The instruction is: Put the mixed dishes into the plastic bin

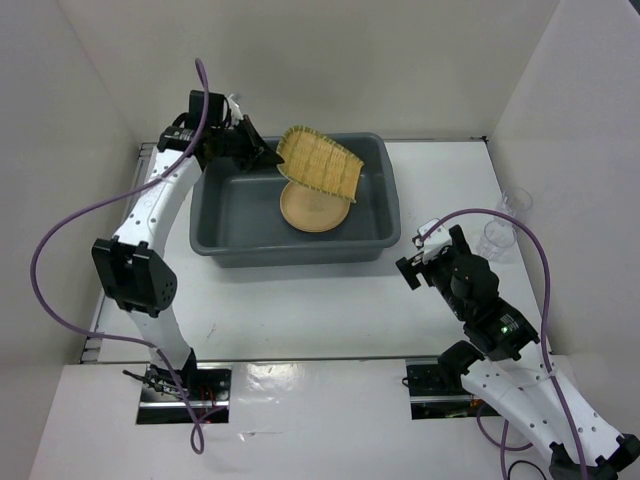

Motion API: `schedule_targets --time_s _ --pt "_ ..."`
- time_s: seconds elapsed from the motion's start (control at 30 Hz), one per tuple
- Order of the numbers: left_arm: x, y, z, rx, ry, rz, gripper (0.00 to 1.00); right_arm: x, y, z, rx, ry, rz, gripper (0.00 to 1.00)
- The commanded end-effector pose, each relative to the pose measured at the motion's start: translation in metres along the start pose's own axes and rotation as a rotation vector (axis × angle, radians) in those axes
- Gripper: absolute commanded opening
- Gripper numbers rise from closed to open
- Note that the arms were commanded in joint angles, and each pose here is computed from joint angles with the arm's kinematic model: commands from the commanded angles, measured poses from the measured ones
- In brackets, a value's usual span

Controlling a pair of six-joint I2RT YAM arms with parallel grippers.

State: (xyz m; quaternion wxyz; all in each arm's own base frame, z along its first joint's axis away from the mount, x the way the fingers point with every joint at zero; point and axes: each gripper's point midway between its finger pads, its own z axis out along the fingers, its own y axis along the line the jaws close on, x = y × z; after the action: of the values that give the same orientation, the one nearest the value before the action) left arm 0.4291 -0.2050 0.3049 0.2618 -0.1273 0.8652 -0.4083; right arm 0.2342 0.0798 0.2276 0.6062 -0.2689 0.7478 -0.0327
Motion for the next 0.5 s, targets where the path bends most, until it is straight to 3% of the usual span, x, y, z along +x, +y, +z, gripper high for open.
schedule_targets --time_s 0.0,0.47 --pt "-0.024 -0.025 -0.001 0.143 -0.057 0.083 0.00 -0.012 -0.003 -0.001 0.011 -0.044 0.019 0.98" --pt "-0.010 0.055 0.076 0.102 -0.006 -0.075 0.00 -0.004 -0.005 0.002 0.020 -0.011 0.019 0.98"
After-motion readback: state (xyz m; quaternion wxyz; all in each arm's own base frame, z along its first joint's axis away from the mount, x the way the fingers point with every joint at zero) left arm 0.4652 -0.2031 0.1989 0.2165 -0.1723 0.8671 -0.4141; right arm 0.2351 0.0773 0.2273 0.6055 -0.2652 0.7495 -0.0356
